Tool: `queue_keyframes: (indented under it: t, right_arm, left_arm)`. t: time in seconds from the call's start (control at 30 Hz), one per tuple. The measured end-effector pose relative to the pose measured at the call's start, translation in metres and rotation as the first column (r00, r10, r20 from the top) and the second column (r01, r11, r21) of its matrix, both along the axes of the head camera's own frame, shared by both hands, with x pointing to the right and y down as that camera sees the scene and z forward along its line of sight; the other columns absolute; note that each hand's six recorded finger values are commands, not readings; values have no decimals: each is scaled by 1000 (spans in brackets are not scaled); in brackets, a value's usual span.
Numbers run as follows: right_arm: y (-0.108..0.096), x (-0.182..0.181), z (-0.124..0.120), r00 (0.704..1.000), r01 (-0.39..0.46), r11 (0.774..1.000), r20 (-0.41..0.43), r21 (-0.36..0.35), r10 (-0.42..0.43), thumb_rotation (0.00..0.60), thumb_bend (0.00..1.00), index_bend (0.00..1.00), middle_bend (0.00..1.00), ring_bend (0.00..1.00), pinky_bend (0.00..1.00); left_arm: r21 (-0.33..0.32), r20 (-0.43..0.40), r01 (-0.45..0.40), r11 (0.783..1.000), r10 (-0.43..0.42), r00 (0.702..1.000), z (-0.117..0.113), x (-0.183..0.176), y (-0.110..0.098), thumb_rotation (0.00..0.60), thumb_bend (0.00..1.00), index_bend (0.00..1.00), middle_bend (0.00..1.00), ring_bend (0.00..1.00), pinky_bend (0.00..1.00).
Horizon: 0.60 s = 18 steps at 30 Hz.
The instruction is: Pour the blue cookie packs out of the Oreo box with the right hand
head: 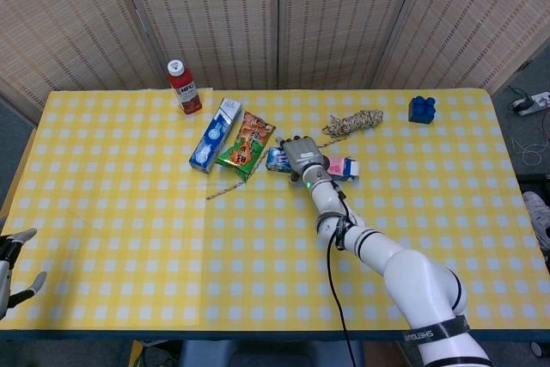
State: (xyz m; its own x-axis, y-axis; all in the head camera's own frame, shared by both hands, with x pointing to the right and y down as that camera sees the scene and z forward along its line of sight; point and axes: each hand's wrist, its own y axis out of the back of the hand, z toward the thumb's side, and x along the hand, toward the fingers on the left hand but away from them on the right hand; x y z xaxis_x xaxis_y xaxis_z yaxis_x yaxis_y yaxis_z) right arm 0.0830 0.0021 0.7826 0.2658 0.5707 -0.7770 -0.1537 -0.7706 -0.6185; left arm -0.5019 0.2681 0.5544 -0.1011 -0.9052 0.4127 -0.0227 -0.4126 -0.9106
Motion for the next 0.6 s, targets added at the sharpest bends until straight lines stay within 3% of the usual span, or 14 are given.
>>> queue_keyframes:
  t: [0.2,0.6]
  right_arm:
    - [2,-18,1,999,10,1000,33,21,-10,600,267,208,272,162,181]
    - [7,-21,6,999,45,998,27,41,-47,600,275,247,286,185,197]
  left_arm:
    - [-4,-2,4,1000,-4,1000,1,-3,2,600,268,250,249,192,122]
    - [-6,2,15,1000,-15,1000,2,-7,5,600,268,250,249,192,122]
